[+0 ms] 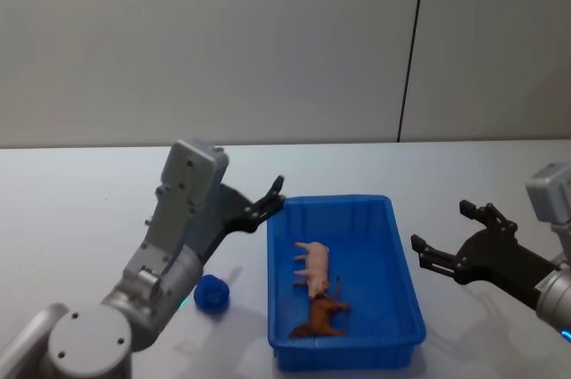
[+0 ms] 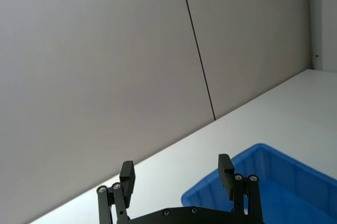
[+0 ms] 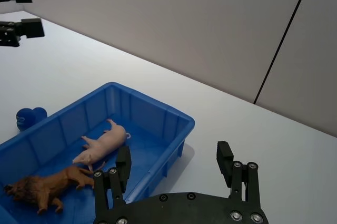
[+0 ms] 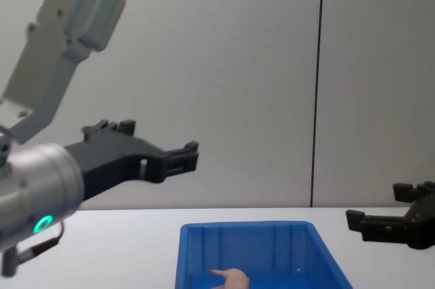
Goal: Pick up the two dolls from the table and place them into the box.
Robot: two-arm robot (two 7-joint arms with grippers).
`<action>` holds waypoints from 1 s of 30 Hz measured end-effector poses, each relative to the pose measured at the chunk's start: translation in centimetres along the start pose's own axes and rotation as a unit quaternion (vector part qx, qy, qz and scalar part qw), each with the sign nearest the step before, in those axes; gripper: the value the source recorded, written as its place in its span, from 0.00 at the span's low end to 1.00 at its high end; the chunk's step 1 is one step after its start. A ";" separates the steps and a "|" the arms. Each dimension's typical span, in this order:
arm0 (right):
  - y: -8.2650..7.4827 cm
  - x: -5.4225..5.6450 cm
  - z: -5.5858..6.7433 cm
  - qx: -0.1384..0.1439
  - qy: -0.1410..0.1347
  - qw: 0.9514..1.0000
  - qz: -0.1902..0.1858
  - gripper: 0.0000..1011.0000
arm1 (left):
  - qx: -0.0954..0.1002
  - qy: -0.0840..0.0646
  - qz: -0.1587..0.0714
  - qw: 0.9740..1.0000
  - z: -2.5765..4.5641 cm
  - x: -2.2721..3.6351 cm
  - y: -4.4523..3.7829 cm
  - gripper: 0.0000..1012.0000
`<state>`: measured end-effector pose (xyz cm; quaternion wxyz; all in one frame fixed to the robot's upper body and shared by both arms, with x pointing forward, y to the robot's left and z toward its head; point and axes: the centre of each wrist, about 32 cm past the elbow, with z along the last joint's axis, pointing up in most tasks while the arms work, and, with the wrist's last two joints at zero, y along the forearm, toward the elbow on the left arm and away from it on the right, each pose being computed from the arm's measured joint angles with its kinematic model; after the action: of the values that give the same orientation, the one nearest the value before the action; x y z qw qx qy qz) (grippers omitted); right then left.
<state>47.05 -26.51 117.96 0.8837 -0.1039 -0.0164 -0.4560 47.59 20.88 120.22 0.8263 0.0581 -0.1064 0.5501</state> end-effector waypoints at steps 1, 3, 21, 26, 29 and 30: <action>0.0 0.0 0.0 0.000 0.000 1.000 0.000 0.99 | 0.002 0.000 0.001 1.000 -0.06 0.02 0.19 0.99; -0.1 0.0 0.0 0.000 0.000 1.000 -0.001 0.99 | 0.012 0.004 0.004 1.000 -0.22 0.13 0.77 0.99; -0.3 0.2 -0.1 -0.002 -0.001 1.000 -0.003 0.99 | 0.062 0.037 0.001 0.997 -2.89 1.15 4.64 0.99; -0.3 0.2 -0.2 -0.002 0.000 1.000 -0.003 0.99 | 0.070 0.046 -0.008 0.996 -3.87 1.42 4.92 0.99; -0.3 0.2 -0.2 -0.002 0.000 1.000 -0.003 0.99 | 0.074 0.052 -0.014 0.996 -4.56 1.59 4.97 0.99; -0.3 0.2 -0.2 -0.002 0.000 1.000 -0.004 0.99 | 0.076 0.054 -0.016 0.996 -4.73 1.62 4.97 0.99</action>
<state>46.92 -26.90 117.89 0.8820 -0.1054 -0.0162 -0.4591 44.15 25.27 115.91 0.8325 0.0925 -0.0191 0.5459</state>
